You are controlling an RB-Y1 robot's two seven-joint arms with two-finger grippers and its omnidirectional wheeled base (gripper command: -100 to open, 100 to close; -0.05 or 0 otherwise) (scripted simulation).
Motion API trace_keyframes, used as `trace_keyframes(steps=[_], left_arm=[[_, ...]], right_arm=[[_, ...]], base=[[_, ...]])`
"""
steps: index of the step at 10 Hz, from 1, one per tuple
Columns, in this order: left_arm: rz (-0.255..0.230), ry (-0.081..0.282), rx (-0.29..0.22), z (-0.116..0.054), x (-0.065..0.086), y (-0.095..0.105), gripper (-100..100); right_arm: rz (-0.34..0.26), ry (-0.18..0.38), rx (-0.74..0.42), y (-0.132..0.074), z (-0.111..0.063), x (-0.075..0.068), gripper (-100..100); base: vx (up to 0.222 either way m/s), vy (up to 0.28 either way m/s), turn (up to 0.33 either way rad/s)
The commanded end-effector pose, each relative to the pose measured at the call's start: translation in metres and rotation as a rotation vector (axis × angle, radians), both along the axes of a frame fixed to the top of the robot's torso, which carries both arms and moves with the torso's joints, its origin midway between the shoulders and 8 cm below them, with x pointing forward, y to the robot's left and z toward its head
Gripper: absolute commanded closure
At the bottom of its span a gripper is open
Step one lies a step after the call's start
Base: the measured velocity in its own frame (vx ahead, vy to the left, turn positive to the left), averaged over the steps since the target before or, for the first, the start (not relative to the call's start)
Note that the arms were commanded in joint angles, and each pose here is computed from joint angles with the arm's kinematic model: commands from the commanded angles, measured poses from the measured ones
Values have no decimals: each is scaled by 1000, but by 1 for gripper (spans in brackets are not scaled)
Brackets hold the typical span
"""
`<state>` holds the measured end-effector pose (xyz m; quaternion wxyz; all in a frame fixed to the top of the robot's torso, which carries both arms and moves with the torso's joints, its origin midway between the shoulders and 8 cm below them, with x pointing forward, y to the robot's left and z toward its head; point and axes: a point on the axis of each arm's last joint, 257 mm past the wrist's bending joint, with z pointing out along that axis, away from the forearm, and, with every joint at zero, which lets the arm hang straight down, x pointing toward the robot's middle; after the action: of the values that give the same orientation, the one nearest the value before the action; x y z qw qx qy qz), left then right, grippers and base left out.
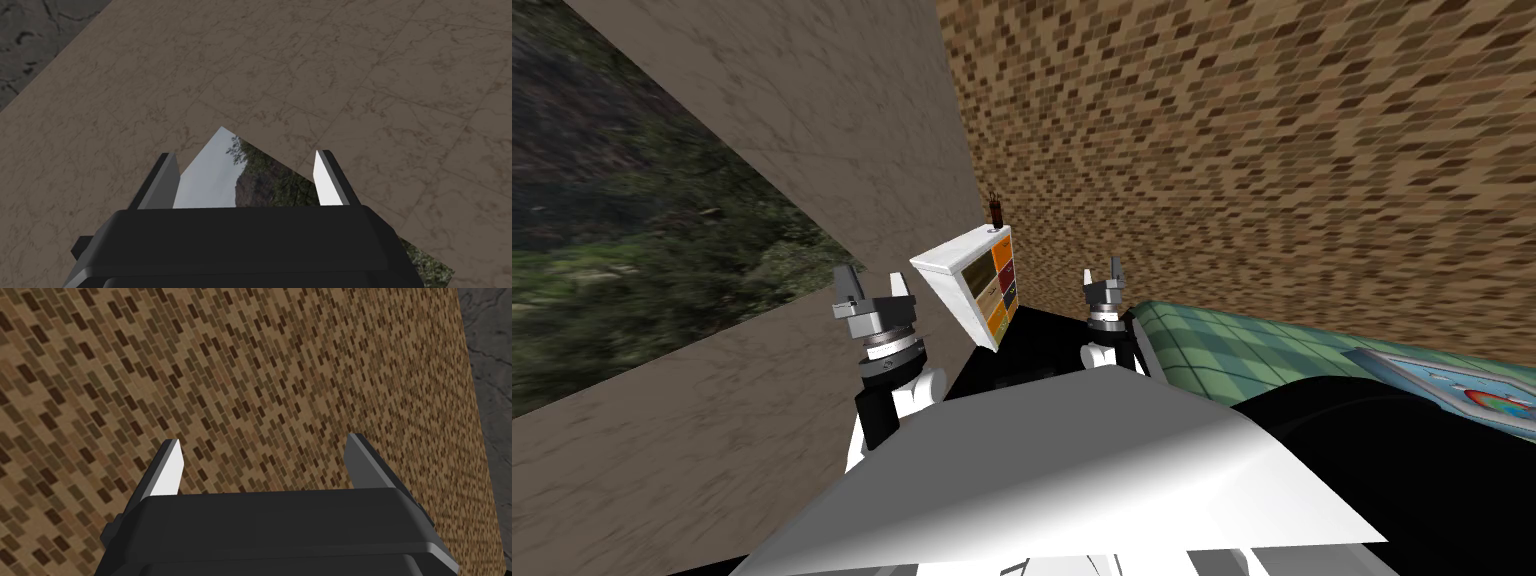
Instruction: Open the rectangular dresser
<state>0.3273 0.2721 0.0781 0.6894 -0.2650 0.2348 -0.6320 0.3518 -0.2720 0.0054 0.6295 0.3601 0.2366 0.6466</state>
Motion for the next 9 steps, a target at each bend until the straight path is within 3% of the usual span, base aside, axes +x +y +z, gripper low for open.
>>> trace_keyframes(steps=[1,9], left_arm=[[0,0,0,0,0,0,0],[0,0,0,0,0,0,0]], right_arm=[[0,0,0,0,0,0,0],[0,0,0,0,0,0,0]], base=[[0,0,0],[0,0,0]])
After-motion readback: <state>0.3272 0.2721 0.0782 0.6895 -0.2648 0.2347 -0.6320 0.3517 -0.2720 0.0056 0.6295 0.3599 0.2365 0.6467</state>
